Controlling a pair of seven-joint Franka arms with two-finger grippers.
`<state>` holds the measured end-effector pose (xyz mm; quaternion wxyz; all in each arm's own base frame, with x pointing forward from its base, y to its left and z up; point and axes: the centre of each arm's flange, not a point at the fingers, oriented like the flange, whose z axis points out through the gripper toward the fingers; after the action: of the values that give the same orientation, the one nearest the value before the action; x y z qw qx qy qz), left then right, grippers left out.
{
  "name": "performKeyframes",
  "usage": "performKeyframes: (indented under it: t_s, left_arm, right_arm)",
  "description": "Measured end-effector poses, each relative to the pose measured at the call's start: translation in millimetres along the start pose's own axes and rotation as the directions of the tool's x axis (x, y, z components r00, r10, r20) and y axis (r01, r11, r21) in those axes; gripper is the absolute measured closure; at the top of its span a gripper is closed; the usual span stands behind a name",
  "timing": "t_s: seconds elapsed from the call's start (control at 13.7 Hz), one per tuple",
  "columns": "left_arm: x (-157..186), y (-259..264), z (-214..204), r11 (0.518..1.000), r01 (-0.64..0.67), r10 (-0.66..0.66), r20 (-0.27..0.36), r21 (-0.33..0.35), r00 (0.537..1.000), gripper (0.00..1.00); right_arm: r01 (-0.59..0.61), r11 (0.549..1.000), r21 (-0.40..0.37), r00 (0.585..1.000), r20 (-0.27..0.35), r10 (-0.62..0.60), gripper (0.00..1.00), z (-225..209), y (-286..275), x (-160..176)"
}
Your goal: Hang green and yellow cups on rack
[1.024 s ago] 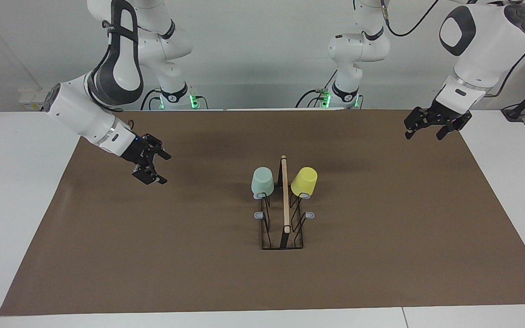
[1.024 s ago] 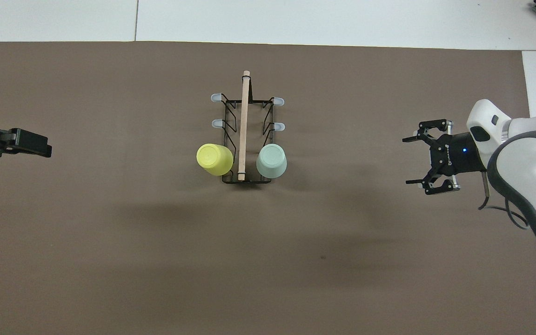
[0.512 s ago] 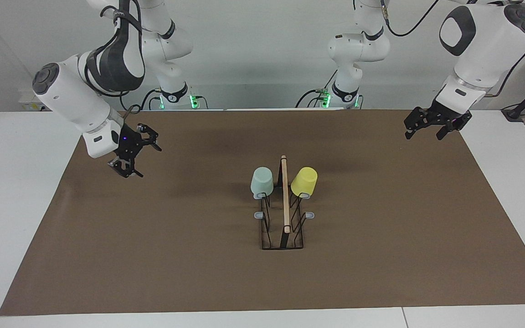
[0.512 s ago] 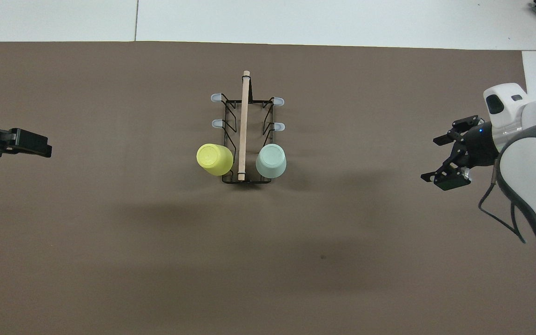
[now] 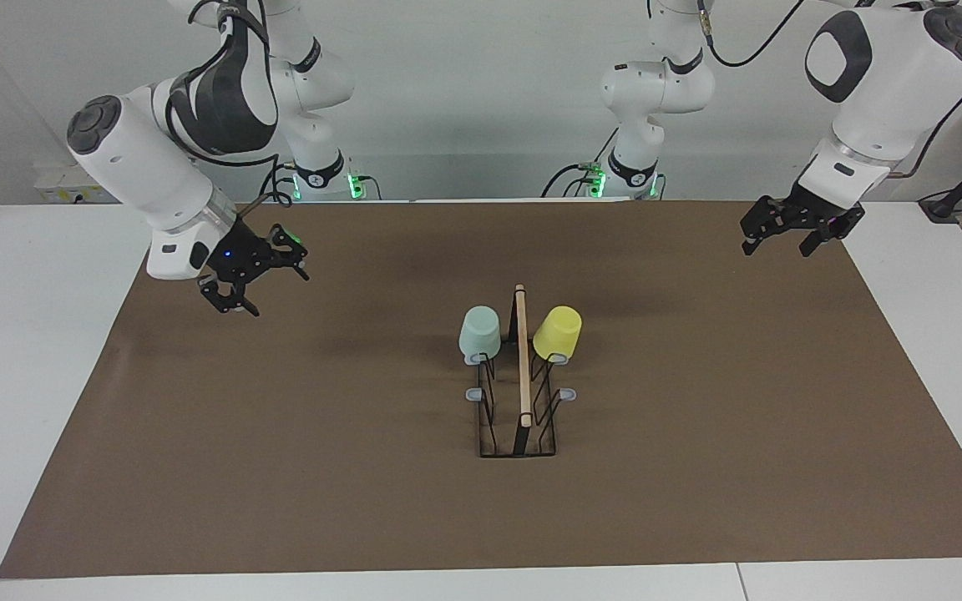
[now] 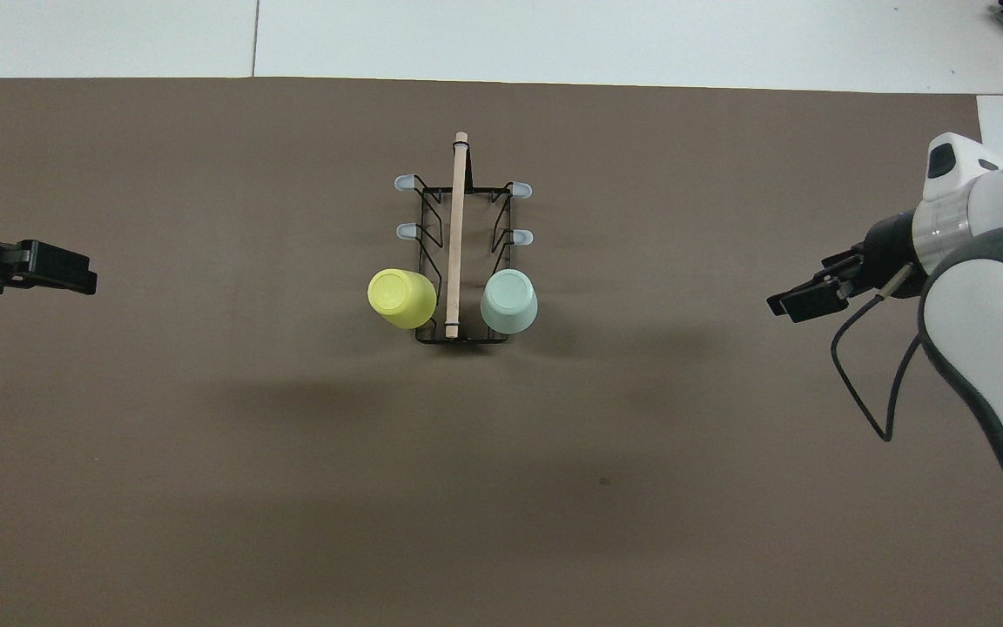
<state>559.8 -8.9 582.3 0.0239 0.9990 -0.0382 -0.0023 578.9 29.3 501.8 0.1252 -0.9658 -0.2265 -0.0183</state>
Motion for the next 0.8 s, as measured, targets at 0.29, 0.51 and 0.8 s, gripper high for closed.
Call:
performKeyframes:
  t_s: [0.29, 0.51, 0.8]
  left_arm:
    - [0, 0, 0, 1.000, 0.000, 0.000, 0.000, 0.000, 1.000, 0.00]
    - [0, 0, 0, 1.000, 0.000, 0.000, 0.000, 0.000, 1.000, 0.00]
    - [0, 0, 0, 1.000, 0.000, 0.000, 0.000, 0.000, 1.000, 0.00]
  right_arm:
    - [-0.224, 0.970, -0.096, 0.972, 0.046, 0.229, 0.00, -10, -39, 8]
    - [-0.342, 0.933, -0.111, 0.938, 0.022, 0.346, 0.00, -20, -47, 12]
    - [-0.367, 0.920, -0.136, 0.928, 0.012, 0.372, 0.00, -26, -34, 8]
